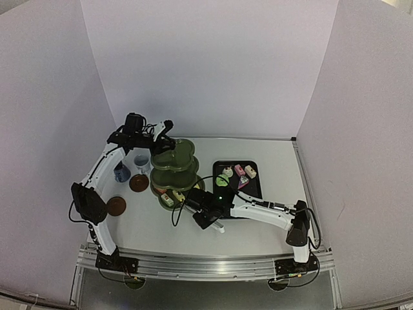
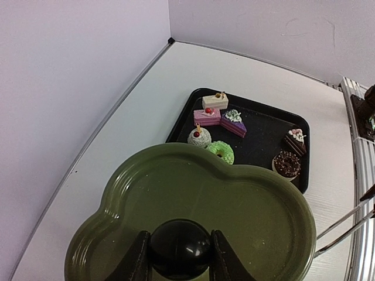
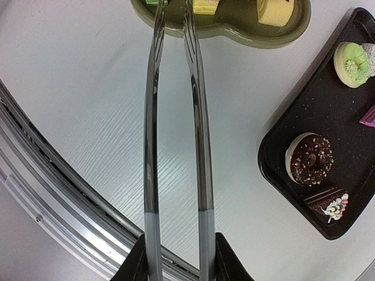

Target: Serve the afternoon tea

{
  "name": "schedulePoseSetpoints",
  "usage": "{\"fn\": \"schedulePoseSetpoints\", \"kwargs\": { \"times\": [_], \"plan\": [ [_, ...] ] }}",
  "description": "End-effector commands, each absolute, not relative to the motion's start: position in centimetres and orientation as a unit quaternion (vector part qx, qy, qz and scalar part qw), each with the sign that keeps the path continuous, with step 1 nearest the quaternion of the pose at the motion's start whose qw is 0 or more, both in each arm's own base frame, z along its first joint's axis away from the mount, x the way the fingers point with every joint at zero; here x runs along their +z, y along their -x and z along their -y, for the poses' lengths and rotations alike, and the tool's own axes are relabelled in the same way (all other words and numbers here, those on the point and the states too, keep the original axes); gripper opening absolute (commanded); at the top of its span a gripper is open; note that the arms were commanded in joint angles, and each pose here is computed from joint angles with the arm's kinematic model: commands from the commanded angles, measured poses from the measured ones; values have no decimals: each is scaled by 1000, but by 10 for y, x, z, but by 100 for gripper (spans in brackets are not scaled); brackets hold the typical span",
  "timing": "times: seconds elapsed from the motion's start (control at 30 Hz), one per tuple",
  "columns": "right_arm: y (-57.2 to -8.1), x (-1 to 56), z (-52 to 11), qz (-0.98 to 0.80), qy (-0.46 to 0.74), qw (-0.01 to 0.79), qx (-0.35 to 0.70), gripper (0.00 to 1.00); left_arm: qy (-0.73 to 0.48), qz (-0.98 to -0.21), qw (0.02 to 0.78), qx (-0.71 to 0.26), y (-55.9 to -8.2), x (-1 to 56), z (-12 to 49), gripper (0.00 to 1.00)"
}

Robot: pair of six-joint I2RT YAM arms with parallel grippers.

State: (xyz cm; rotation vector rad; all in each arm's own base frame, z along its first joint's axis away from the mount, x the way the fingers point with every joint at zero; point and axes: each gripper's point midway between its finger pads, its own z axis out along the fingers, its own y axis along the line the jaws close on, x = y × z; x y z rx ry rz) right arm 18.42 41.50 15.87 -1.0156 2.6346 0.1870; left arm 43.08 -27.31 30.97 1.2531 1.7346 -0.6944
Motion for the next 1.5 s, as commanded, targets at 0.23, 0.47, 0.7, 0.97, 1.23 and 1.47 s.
{"fn": "schedulePoseSetpoints", "kwargs": {
  "times": [0.23,0.47,0.7,0.97,1.23,1.47],
  "plan": [
    [-191,188,-416,-920,329,192,92,29,-419,-730,488,-232,-430,324,262,0],
    [-191,191,-415,-920,326,195,94,28,-337,-774,500,-195,-432,324,258,0],
    [-191,192,-413,-921,322,199,95,28,-249,-812,497,-176,-441,325,255,0],
    [-192,195,-411,-921,316,204,97,28,-174,-823,529,-113,-434,334,258,0],
    [-192,194,-411,-922,312,207,101,28,-51,-850,521,-66,-441,336,236,0],
    [-192,194,-408,-922,307,211,105,28,10,-857,512,-56,-435,340,234,0]
  ]
}}
